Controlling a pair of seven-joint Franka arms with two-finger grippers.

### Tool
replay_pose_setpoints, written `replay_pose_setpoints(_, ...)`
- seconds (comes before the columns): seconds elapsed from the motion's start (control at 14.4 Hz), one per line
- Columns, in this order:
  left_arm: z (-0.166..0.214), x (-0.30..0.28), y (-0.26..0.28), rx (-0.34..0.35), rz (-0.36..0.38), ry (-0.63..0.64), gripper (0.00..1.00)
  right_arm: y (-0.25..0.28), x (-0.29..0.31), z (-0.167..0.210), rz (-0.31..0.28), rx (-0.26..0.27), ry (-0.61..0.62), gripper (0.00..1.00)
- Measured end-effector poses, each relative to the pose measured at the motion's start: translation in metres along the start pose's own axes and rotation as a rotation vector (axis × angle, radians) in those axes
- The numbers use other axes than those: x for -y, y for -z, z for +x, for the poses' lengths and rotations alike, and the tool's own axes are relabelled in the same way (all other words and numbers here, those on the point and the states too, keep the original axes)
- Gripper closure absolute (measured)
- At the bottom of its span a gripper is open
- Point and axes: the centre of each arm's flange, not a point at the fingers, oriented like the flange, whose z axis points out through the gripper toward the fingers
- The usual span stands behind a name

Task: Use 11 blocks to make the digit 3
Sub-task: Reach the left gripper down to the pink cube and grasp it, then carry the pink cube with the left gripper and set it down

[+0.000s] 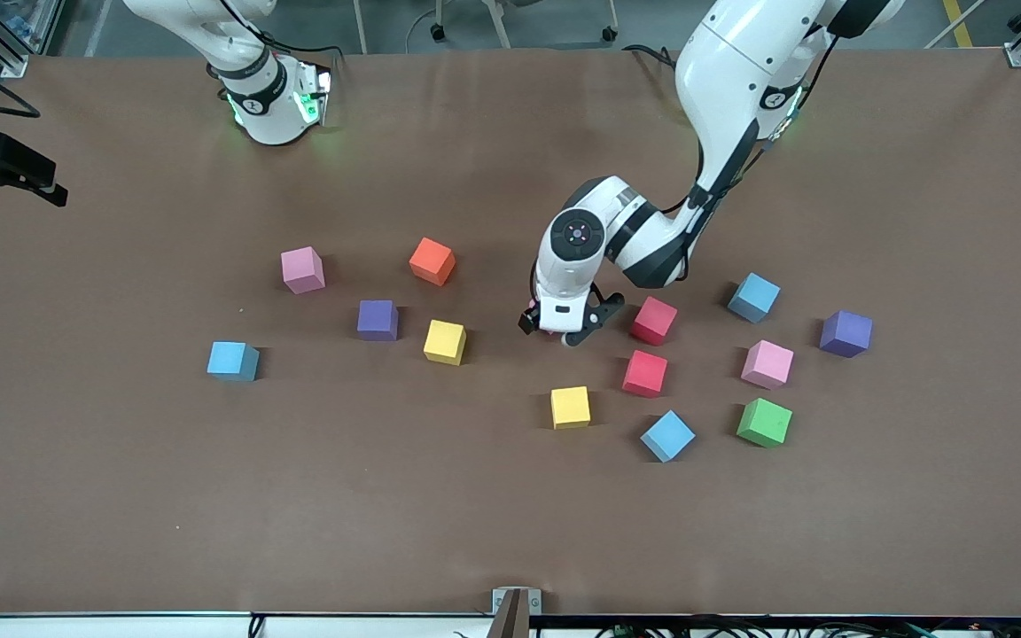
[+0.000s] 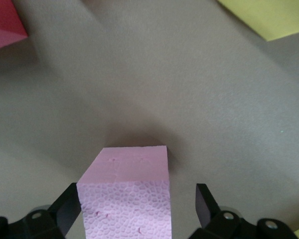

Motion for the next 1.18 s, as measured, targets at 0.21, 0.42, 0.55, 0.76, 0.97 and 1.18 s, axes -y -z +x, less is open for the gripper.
replay_pose_setpoints(0.21, 0.001, 0.000, 0.000, 0.000, 0.000, 0.001, 0.04, 0.000, 0.000, 0.000, 0.000, 0.000, 0.001, 0.00)
replay_pose_setpoints(0.42, 0.000, 0.000, 0.000, -0.002, 0.000, -0.011, 0.22, 0.000, 0.001, 0.000, 0.000, 0.000, 0.001, 0.00)
replay_pose_setpoints(0.55, -0.001, -0.002, 0.003, -0.007, -0.005, -0.080, 0.41, 0.000, 0.001, 0.000, 0.000, 0.000, 0.001, 0.00)
replay_pose_setpoints(0.76, -0.028, -0.002, 0.005, 0.013, 0.027, -0.291, 0.46, 0.000, 0.001, 0.000, 0.000, -0.001, 0.001, 0.00)
replay_pose_setpoints(0.97, -0.082, -0.003, 0.010, 0.019, 0.037, -0.444, 0.46, 0.000, 0.001, 0.000, 0.000, -0.001, 0.001, 0.00)
replay_pose_setpoints(1.18, -0.128, 0.008, 0.013, -0.010, 0.056, -0.557, 0.46, 0.000, 0.001, 0.000, 0.000, -0.001, 0.002, 0.00)
